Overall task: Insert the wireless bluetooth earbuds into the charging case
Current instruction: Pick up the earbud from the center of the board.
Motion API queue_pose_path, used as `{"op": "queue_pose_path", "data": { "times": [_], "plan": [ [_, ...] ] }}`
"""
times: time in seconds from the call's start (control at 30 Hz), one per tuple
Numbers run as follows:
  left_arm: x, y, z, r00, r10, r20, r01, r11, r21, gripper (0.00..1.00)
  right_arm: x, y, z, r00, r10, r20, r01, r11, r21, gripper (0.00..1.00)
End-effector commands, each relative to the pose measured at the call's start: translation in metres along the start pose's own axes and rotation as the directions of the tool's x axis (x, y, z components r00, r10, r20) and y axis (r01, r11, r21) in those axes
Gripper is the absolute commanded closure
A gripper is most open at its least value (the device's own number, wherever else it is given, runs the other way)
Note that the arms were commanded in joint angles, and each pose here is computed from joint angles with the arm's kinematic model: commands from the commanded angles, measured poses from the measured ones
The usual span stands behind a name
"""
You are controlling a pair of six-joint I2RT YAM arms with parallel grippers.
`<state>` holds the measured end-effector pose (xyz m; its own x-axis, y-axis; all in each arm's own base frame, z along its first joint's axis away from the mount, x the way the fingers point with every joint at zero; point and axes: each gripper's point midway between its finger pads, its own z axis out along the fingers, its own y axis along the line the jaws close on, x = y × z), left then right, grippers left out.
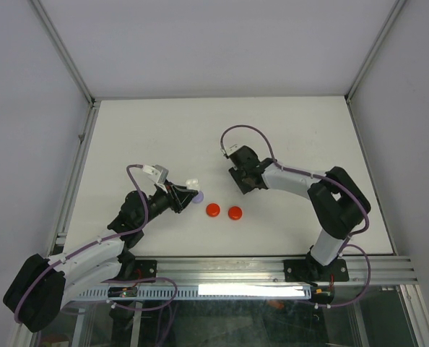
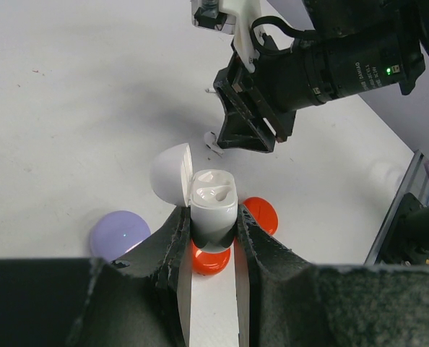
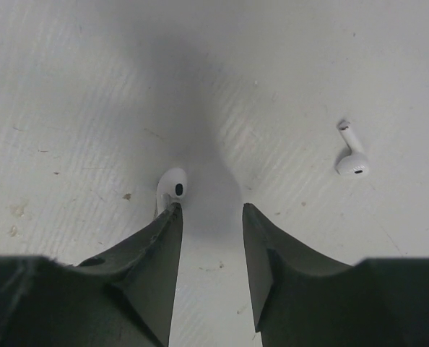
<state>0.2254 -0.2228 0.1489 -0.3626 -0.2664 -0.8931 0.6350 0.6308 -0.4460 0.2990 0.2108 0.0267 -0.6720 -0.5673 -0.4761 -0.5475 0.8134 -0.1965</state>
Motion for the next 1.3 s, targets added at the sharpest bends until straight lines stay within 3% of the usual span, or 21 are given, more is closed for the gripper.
{"op": "queue_pose_path", "data": {
  "times": [0.0,0.23,0.5,1.27],
  "plan": [
    [-0.028,-0.006,0.003,0.996,0.029,0.085,-0.030,1.000,0.010,1.00,-0.036,-0.005,-0.032,0.990,0.078,0.117,-0.077,0.997,-0.015,0.58],
    [-0.027,-0.005,0.004,0.996,0.026,0.083,-0.027,1.000,0.012,1.00,-0.049,-0.007,-0.050,0.981,0.139,0.135,-0.133,0.990,-0.048,0.57],
    [-0.026,-0.006,0.004,0.996,0.020,0.083,-0.021,1.000,0.020,1.00,-0.045,0.001,-0.033,0.971,0.235,0.049,-0.231,0.970,-0.072,0.57],
    [-0.025,-0.008,0.004,0.997,0.017,0.079,-0.019,0.999,0.030,1.00,-0.023,0.018,0.005,0.962,0.249,-0.114,-0.258,0.964,-0.069,0.74]
  ]
}}
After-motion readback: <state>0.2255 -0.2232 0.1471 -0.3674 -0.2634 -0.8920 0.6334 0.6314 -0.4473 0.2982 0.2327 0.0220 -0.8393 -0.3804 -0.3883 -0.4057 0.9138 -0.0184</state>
